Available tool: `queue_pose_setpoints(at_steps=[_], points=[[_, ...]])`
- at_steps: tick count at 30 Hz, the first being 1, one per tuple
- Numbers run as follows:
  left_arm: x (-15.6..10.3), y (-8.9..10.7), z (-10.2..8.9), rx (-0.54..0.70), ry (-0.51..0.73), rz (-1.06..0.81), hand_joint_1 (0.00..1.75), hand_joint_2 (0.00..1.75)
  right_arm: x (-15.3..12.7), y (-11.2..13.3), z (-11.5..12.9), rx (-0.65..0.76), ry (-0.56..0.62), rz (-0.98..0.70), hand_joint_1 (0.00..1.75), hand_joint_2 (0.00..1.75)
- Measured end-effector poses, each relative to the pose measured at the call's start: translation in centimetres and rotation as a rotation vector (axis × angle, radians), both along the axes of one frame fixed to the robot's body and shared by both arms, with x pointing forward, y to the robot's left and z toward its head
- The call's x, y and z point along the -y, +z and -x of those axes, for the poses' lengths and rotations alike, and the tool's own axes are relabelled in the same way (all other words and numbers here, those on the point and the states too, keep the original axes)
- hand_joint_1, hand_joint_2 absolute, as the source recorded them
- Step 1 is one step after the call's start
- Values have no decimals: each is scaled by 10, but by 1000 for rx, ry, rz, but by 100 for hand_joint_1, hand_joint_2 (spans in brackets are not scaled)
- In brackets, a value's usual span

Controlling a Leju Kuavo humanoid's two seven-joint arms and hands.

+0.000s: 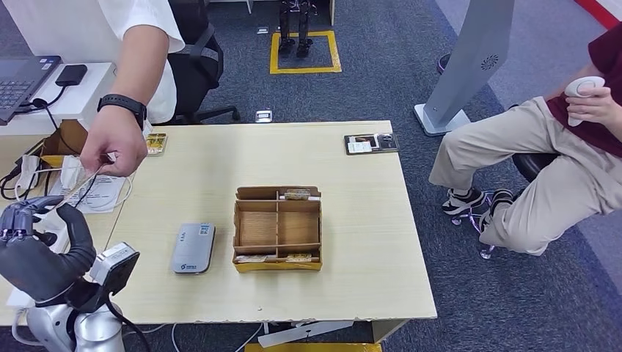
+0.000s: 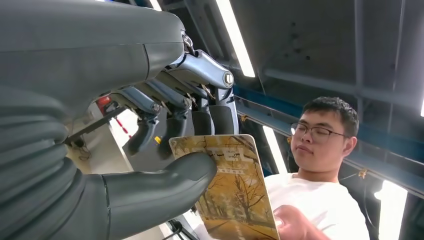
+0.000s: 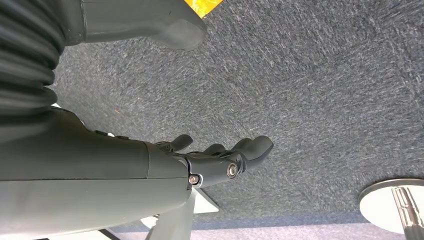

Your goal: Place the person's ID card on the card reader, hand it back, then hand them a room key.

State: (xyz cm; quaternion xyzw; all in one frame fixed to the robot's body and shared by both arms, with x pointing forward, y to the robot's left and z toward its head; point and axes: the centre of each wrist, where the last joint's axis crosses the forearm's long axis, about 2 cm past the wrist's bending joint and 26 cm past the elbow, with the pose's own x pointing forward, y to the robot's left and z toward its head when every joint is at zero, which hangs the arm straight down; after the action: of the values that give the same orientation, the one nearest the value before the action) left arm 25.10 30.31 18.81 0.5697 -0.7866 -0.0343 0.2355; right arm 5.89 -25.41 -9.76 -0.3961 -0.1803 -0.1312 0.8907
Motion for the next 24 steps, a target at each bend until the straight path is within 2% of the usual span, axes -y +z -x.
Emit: queue_pose_setpoints(at_steps=[18,24], points=[[-1,0,0,-49,39,-51,175,175,-3,0,-1,10,10,-6,0,175],[-2,0,1,-94,78,-125,175,175,-4,0,-1,9,4,-11,0,175]])
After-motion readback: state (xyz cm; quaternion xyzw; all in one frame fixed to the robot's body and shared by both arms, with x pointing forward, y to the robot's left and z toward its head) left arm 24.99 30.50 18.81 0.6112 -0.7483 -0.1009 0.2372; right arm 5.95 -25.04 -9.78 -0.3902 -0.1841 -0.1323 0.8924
